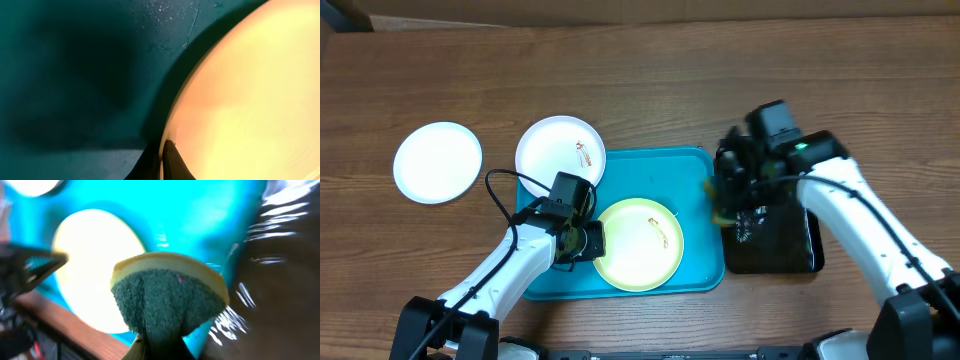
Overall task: Clean dirty plates on tray and stack at the side
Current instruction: 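Lift the sponge with right gripper and move it over yellow plate, then scrub the yellow plate with the sponge in the right gripper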
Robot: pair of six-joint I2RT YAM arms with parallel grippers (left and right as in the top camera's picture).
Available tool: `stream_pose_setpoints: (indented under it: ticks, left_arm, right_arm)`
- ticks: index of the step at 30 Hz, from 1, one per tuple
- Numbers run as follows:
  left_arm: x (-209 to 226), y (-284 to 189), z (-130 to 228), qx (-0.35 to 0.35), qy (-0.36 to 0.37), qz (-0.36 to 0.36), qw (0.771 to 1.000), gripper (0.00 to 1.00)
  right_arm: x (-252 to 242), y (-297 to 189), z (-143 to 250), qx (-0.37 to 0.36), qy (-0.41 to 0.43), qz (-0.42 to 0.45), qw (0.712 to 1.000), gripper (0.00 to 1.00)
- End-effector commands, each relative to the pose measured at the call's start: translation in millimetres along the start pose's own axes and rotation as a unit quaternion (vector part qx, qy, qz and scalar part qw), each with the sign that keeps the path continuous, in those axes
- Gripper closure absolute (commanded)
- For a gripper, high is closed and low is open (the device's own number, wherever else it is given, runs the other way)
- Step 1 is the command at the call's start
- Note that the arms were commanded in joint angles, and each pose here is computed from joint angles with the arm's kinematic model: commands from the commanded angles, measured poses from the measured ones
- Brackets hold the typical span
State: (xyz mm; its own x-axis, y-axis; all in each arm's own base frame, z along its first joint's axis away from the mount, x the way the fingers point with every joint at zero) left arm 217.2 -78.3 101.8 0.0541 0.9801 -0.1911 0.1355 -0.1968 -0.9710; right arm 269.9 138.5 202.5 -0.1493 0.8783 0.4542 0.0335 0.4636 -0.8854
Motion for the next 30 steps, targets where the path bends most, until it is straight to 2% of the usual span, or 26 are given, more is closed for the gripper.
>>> stream_pose_setpoints:
  ticks: [1,7,13,19,24,28,30]
  left_arm:
    - [1,0,-2,-0.011,-0.014,-0.01,1.0,0.96]
    - [0,0,-2,-0.013,-0.03,-0.009,0.999,0.96]
    - [0,0,-2,-0.013,-0.03,-0.009,0.999,0.96]
    - [0,0,-2,-0.013,-0.03,-0.009,0.999,0.96]
    - [0,0,-2,-0.013,-0.03,-0.009,0.999,0.96]
    - [0,0,-2,-0.013,-0.03,-0.009,0.999,0.96]
    - [1,0,-2,-0.012,-0.03,-0.009,0.999,0.96]
  right_arm:
    - [34,5,6,0.003,-0.076,-0.039,0.996,0.96]
    - [73,27,16,-0.039,-0.175,0.045,0.983,0.96]
    - [94,57,26,-0.066,-0.237,0.141,0.959,0.96]
    - [88,99,25,-0.067,-0.258,0.241,0.933,0.96]
    - [82,119,21,-0.058,-0.246,0.252,0.934,0.96]
    - [83,123,18,-0.066,-0.247,0.248,0.934,0.79]
    - [83,123,19,-0.068,-0.237,0.248,0.937,0.74]
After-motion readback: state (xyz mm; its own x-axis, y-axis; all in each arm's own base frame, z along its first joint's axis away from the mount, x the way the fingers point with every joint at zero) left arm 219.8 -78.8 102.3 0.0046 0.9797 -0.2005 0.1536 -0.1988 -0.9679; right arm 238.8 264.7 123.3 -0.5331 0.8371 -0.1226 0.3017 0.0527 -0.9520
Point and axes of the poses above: each gripper's point midway between its finger pads, its own y axis out along the fingers, its own x axis along the line the jaws close on, z = x × y, the point moved 10 cm from there along -y, back along the fingers, and after that the axes turned 8 degrees about y, right-handed, at the moved point
